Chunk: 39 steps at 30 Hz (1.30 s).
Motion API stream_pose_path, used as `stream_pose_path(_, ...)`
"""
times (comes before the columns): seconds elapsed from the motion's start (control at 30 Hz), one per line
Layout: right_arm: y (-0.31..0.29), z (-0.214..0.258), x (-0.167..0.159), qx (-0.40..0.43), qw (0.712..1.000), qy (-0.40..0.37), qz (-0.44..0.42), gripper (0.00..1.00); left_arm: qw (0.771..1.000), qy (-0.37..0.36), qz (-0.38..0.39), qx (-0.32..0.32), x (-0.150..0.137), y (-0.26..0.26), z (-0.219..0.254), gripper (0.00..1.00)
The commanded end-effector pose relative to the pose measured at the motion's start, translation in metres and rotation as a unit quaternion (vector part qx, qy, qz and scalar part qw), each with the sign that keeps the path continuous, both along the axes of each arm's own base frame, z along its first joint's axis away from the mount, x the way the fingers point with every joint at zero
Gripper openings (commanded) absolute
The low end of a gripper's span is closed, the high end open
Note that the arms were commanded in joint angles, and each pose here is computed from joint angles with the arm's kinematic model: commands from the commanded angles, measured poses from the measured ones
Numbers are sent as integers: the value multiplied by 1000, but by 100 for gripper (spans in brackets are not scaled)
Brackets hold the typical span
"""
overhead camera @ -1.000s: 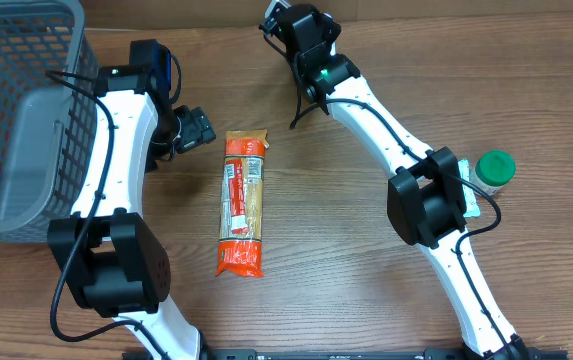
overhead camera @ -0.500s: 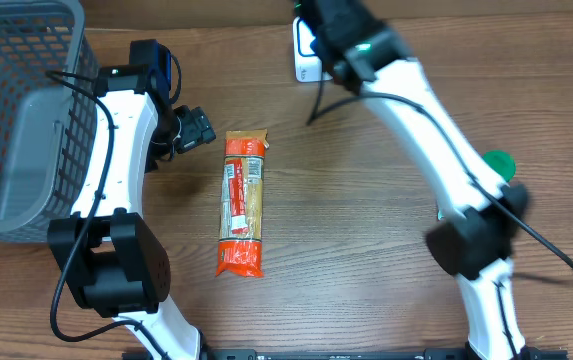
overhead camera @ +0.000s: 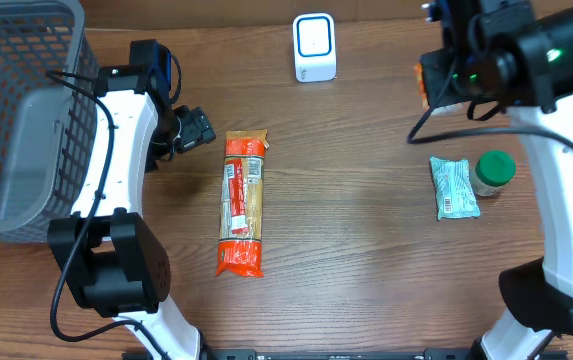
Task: Scan the item barcode
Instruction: 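Carry the orange packet right and release it beside the teal packet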
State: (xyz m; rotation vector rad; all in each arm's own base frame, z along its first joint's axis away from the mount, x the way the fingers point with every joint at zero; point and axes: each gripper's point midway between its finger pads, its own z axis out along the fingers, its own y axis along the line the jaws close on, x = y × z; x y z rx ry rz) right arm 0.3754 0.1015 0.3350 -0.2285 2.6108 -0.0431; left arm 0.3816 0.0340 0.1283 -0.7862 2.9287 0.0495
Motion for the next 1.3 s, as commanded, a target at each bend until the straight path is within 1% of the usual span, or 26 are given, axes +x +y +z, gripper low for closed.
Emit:
stream_pose_path(0.0, 10, 12, -23, 92, 996, 12, 11, 4, 1000, -9, -7, 2, 0, -3, 7, 100)
stream_pose_path(0.1, -3, 10, -41, 90, 996, 22, -1, 4, 1000, -9, -7, 2, 0, -3, 7, 100)
stream_pose_path(0.2, -13, -7, -62, 81, 995, 52, -10, 4, 1000, -9, -7, 2, 0, -3, 7, 100)
stream_pose_path(0.33, -28, -51, -86, 48, 991, 122, -28, 4, 1000, -9, -7, 2, 0, -3, 7, 100)
stream_pose_path(0.4, -32, -86, -94, 27, 985, 169, -35, 4, 1000, -9, -7, 2, 0, -3, 7, 100)
stream_pose_path(0.53, -36, -138, -86, 11, 981, 189, -42, 4, 1000, -9, -7, 2, 0, -3, 7, 100)
stream_pose_path(0.63, -38, -176, -74, 8, 983, 179, -48, 4, 1000, -9, -7, 2, 0, -3, 7, 100)
stream_pose_path(0.7, -40, -196, -69, 8, 984, 171, -53, 8, 1000, -9, -7, 2, 0, -3, 7, 100)
stream_pose_path(0.83, -48, -232, -64, 1, 986, 157, -63, 9, 1000, -9, -7, 2, 0, -3, 7, 100)
stream_pose_path(1.0, -69, -254, -56, -49, 988, 122, -86, 8, 1000, -9, -7, 2, 0, -3, 7, 100)
stream_pose_path(1.13, -70, -257, -53, -51, 988, 112, -88, 8, 1000, -9, -7, 2, 0, -3, 7, 100)
stream_pose_path(1.27, -79, -255, -52, -74, 987, 106, -97, 8, 1000, -9, -7, 2, 0, -3, 7, 100)
